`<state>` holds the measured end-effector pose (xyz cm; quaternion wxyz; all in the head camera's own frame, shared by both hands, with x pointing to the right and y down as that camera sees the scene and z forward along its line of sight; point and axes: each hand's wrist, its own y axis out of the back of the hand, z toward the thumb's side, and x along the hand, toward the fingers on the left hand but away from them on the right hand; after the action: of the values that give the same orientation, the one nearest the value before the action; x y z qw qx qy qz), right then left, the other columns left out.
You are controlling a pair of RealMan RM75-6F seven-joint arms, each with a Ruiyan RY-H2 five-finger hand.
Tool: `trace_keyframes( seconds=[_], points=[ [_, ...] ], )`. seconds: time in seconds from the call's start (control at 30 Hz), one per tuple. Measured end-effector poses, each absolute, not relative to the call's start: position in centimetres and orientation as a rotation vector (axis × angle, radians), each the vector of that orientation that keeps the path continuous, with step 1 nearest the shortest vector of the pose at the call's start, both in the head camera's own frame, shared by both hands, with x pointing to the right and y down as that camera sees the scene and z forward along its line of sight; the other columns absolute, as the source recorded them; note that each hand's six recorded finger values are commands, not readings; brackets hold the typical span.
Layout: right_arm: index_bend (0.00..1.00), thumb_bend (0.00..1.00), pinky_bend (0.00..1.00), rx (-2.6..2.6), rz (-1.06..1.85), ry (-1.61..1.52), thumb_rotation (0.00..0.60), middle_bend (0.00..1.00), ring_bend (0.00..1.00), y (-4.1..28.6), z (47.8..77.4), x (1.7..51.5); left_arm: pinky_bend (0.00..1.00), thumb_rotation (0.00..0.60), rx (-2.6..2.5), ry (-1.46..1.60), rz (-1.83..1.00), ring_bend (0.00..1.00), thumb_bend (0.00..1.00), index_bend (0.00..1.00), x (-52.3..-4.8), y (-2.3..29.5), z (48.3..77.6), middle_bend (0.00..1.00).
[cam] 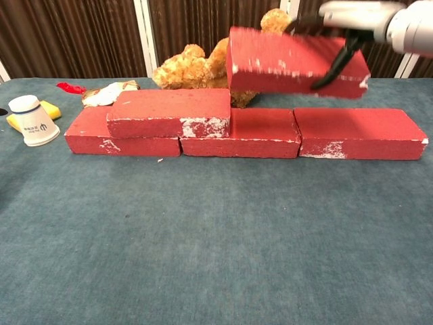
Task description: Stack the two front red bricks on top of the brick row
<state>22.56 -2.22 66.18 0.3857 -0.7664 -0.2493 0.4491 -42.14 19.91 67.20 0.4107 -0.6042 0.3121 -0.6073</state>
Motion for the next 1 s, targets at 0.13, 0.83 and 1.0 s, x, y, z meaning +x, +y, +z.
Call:
trace_keyframes(
  seconds=[0.13,0.83,1.0],
  points=[
    [0.77,0.22,0.76,-1.954,1.196,-0.517,0.6,0.65,0.62,-1.5,67.7,22.9,0.0,0.6,-1.523,0.781,-1.536,0.0,0.27,0.0,-42.3,19.9,67.4,0.0],
    [0.68,0.22,0.74,-1.987,1.29,-0.532,0.6,0.64,0.56,-1.5,70.5,22.6,0.0,0.6,-1.536,0.782,-1.539,0.0,0.27,0.0,-42.4,19.7,67.2,0.0],
    [0.67,0.22,0.74,-1.996,1.292,-0.536,0.6,0.64,0.55,-1.2,70.9,22.0,0.0,0.6,-1.541,0.784,-1.539,0.0,0.27,0.0,-42.4,19.7,67.2,0.0]
  ],
)
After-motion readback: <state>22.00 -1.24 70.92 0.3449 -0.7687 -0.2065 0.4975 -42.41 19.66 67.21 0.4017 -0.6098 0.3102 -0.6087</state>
